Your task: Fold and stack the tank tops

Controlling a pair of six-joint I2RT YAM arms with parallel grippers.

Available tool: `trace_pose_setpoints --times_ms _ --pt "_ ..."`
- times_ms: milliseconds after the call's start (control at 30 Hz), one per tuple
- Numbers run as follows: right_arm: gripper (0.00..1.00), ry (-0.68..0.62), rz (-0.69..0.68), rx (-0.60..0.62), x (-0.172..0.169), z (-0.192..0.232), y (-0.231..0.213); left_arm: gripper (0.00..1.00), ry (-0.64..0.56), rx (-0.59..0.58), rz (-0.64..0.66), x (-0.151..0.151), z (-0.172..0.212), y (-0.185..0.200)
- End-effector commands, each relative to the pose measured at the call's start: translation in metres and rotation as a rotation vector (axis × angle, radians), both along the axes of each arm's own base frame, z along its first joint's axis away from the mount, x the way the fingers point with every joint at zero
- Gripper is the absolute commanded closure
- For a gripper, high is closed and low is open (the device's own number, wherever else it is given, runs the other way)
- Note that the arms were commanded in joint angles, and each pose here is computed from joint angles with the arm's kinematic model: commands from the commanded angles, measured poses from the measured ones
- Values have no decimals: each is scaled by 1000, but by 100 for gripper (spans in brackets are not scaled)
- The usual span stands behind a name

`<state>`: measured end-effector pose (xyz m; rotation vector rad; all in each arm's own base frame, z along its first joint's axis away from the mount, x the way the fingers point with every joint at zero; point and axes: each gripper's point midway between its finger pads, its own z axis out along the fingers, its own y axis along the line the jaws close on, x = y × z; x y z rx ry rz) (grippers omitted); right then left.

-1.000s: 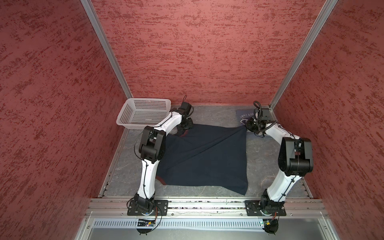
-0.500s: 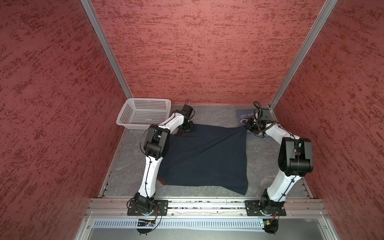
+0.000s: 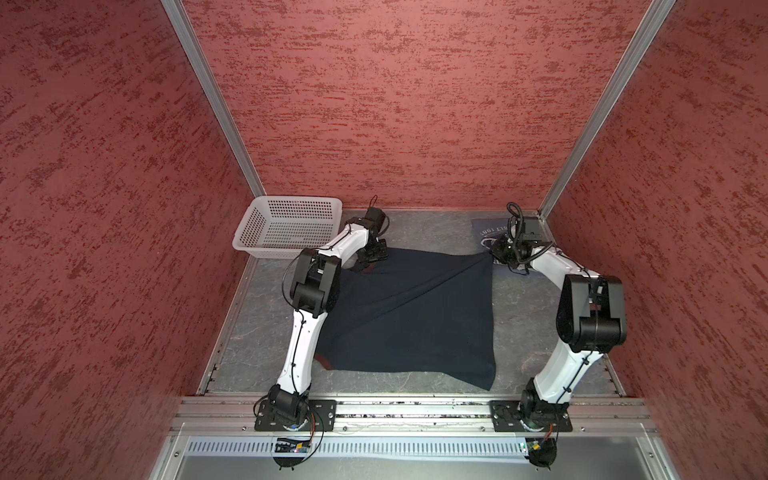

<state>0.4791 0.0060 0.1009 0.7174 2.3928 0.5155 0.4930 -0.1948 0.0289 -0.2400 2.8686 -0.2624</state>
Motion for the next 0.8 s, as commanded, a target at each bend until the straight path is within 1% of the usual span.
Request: trace_pose_setpoints --times_ms 0,100,367,567,633,700,767 --pt "100 -36 -7 -16 2 11 -5 59 -19 -21 -12 8 -3 -6" --pt "100 -38 -7 -18 2 11 -5 68 -42 -24 -13 11 3 -8" --pt "100 -36 -12 -22 2 12 -7 86 -95 -21 -16 16 21 -10" --pt "100 -38 -18 -29 2 14 -8 97 -142 -7 -5 17 37 -5" --pt "100 -39 -20 -33 1 15 -9 100 -167 -5 1 15 47 -3" --pt "100 -47 -22 -38 0 20 -9 100 -206 5 14 13 62 1" --pt "100 -63 -25 -41 -2 30 -10 100 -258 10 25 7 86 5"
